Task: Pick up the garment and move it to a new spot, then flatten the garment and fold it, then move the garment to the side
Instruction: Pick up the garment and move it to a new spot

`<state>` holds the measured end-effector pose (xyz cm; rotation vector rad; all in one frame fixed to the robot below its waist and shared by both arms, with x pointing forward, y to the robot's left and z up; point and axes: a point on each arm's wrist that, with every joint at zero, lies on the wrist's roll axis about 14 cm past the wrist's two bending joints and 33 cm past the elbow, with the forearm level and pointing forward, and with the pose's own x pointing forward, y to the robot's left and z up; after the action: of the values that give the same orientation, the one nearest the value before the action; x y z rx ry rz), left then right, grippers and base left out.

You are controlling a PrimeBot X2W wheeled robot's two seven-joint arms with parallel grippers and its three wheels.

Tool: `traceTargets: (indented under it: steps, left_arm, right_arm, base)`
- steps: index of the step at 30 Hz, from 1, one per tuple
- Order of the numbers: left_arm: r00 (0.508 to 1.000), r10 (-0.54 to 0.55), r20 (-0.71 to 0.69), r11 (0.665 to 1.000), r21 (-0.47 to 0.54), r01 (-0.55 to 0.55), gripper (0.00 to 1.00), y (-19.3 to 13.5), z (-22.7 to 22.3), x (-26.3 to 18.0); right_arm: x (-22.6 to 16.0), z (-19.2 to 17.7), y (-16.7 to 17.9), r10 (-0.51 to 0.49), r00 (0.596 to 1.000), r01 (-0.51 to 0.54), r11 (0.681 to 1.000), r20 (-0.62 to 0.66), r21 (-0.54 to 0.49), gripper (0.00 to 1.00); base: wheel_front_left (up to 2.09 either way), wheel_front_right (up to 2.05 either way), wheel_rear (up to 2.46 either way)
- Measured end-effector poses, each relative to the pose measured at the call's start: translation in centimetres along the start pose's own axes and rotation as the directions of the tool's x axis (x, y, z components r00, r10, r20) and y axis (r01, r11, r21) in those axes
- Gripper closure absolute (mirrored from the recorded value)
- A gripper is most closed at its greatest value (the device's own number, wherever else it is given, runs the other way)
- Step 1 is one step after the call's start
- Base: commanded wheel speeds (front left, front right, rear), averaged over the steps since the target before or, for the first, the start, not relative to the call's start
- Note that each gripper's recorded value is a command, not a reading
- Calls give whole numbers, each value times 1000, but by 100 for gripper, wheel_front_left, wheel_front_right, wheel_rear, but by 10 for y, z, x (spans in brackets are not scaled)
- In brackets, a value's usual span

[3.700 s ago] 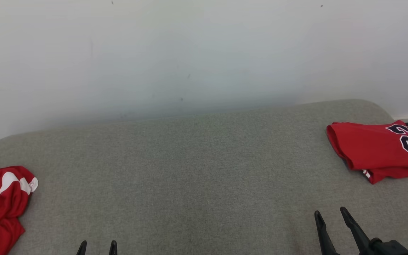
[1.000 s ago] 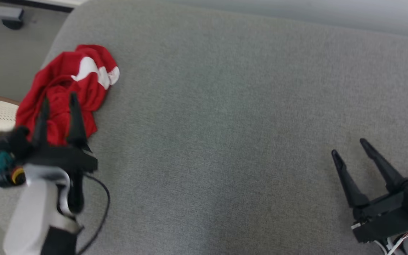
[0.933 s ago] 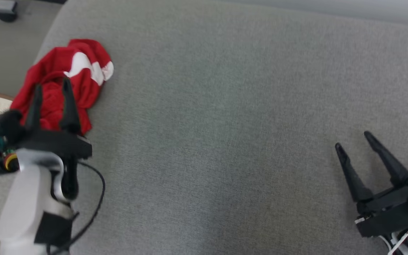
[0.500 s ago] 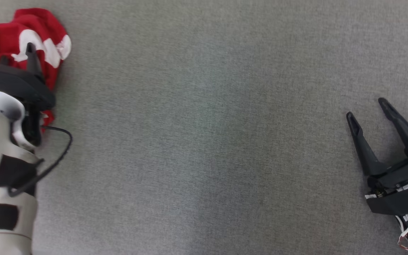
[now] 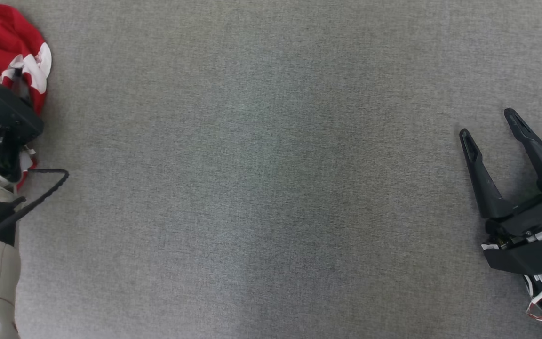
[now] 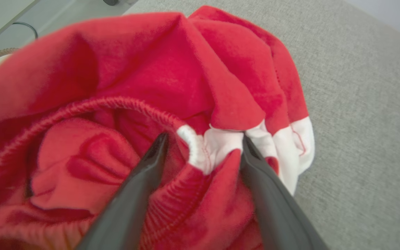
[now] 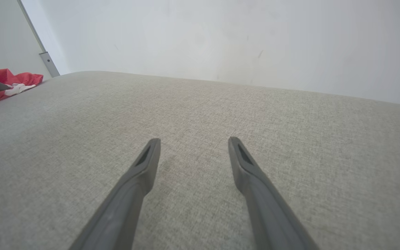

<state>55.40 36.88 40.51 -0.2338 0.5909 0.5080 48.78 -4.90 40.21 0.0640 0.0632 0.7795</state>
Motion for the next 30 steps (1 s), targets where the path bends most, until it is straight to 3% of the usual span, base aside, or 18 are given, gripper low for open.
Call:
traceTargets:
  steps: [2,3,4,8,12,16,21,30]
  left_arm:
    - [1000,-10,12,1000,4,10,0,-2,2,1]
    - [999,-24,26,1000,6,24,87,-5,4,1]
    - [999,-24,26,1000,6,24,100,-5,4,1]
    - [993,-82,89,996,-22,84,100,-15,12,-3]
    - [962,-122,242,992,9,124,100,-20,42,-16]
    - [877,-207,433,976,34,214,100,-35,85,-48]
    - [799,-286,529,955,89,283,100,-52,113,-87]
    - [652,-445,614,885,190,424,100,-93,142,-173]
  right_arm:
    - [0,2,-1,-8,1000,8,1000,5,0,0]
    - [0,2,-2,-12,1000,12,1000,6,1,0]
    - [0,2,-2,-12,1000,12,1000,6,1,0]
    - [-1,7,-3,-29,999,29,1000,14,1,0]
    - [-4,13,-2,-48,999,48,999,16,0,0]
    - [-12,21,7,-74,997,74,997,13,16,0]
    - [-23,33,23,-89,996,89,996,21,33,0]
    - [-54,74,38,-157,984,156,988,88,15,0]
  base:
    - [0,0,0]
    - [0,0,0]
    - [0,0,0]
    - [0,0,0]
    - [0,0,0]
    - [0,0,0]
    - [0,0,0]
    - [0,0,0]
